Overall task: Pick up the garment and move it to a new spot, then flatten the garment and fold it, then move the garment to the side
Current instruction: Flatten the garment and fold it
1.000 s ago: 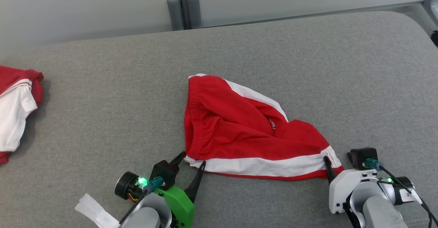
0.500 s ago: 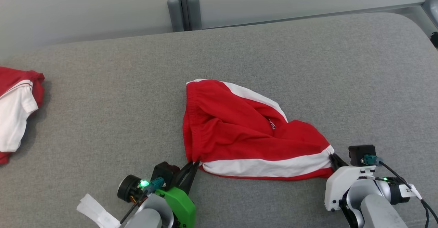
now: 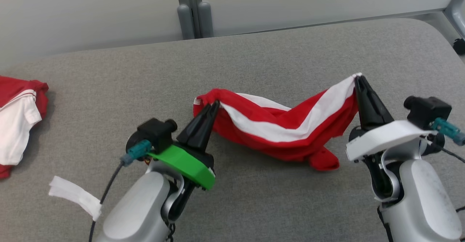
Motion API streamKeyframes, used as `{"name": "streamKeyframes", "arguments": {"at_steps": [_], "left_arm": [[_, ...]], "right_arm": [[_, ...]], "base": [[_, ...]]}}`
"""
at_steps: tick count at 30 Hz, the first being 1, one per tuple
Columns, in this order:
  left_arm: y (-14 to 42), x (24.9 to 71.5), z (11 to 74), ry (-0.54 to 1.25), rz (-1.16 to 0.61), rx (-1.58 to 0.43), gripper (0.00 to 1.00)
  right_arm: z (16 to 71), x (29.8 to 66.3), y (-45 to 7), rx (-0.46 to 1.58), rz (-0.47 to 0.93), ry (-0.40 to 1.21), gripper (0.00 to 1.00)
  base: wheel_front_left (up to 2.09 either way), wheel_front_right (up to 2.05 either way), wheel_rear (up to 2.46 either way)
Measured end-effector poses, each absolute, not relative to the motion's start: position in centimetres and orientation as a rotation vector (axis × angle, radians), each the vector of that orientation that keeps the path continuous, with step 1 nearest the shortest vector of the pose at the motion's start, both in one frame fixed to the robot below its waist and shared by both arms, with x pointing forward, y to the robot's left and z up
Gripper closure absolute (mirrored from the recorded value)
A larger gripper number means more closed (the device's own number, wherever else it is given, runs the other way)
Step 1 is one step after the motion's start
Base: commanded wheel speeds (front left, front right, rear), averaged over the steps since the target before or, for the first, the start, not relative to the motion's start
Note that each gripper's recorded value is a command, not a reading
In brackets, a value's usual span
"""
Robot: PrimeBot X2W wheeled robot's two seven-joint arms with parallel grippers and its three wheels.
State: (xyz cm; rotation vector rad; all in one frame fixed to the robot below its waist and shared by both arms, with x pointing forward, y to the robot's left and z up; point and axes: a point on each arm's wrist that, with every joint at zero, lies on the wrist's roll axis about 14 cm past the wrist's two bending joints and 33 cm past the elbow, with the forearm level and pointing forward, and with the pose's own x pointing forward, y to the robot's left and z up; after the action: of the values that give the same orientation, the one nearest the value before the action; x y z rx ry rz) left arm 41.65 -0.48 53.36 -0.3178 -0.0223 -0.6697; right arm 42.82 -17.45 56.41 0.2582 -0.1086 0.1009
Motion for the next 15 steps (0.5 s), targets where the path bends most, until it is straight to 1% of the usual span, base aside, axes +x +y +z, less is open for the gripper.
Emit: {"name": "streamKeyframes", "arguments": {"at_steps": [4,8,9,11,14,15], "left_arm": [[-1.1,43.4,57.2,-0.078,-0.69,-0.418,1.0],[-0.6,46.6,60.3,-0.089,-0.67,-0.55,1.0],[0.1,47.9,60.7,-0.089,-0.646,-0.562,1.0],[1.6,50.4,61.2,-0.084,-0.572,-0.636,1.0],[3.6,54.2,63.1,-0.137,-0.457,-0.738,1.0],[4.1,55.2,63.9,-0.165,-0.433,-0.753,1.0]], "right_arm": [[60.5,43.8,-16.3,0.31,0.167,-0.173,1.0],[63.7,46.2,-14.6,0.366,0.249,-0.193,1.0],[64.3,47.1,-14.7,0.373,0.25,-0.196,1.0],[64.9,48.9,-14.9,0.32,0.237,-0.197,1.0],[66.4,52.0,-17.2,0.436,0.179,-0.241,1.0],[67.0,52.8,-17.8,0.44,0.161,-0.261,1.0]], "base": [[0.0,0.0,0.0],[0.0,0.0,0.0],[0.0,0.0,0.0],[0.0,0.0,0.0],[0.0,0.0,0.0],[0.0,0.0,0.0]]}}
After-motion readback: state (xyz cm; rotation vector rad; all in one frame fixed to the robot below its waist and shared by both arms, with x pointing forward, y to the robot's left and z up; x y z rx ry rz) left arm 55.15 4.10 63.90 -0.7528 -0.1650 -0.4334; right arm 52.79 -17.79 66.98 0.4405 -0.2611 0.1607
